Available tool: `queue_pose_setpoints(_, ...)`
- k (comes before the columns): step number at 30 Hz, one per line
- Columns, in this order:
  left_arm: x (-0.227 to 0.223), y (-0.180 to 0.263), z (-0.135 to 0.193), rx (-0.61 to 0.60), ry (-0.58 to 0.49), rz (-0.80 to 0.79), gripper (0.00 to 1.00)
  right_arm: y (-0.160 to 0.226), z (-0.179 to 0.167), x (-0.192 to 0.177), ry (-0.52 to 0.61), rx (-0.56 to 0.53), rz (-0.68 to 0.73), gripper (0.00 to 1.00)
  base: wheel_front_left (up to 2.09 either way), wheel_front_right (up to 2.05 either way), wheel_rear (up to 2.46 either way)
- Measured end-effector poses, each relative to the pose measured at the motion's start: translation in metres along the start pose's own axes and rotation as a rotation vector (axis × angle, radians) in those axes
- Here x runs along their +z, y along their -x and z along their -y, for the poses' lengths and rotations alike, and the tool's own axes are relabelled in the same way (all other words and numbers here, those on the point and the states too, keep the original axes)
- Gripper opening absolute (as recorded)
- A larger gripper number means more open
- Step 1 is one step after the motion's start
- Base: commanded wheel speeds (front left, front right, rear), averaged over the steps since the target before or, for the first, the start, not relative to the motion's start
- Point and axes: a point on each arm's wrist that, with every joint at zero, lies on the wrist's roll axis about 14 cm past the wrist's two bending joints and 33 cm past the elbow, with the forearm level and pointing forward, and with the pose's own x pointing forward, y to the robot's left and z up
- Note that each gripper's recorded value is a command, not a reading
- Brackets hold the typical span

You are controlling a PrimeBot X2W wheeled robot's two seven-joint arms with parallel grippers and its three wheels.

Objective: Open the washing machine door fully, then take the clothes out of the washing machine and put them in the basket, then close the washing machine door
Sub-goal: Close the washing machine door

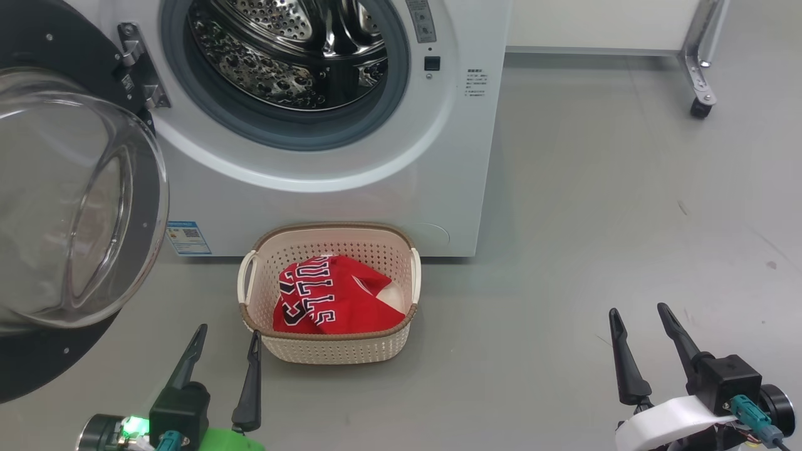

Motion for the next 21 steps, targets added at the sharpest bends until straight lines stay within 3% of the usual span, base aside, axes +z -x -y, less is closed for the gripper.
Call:
queue_pose_setpoints(11,0.005,0.018,-0.03,0.109,0.006,0.014,1.0,-0.017,-0.03,0.0,0.011,0.108,-0.004,1.0,0.0,0.0,0.0)
queue_pose_setpoints(21,0.009,0.05,-0.073,0.275,0.005,0.029,1.0,-0.033,-0.08,-0.01,0.009,0.274,-0.04,1.0,0.0,0.0,0.0)
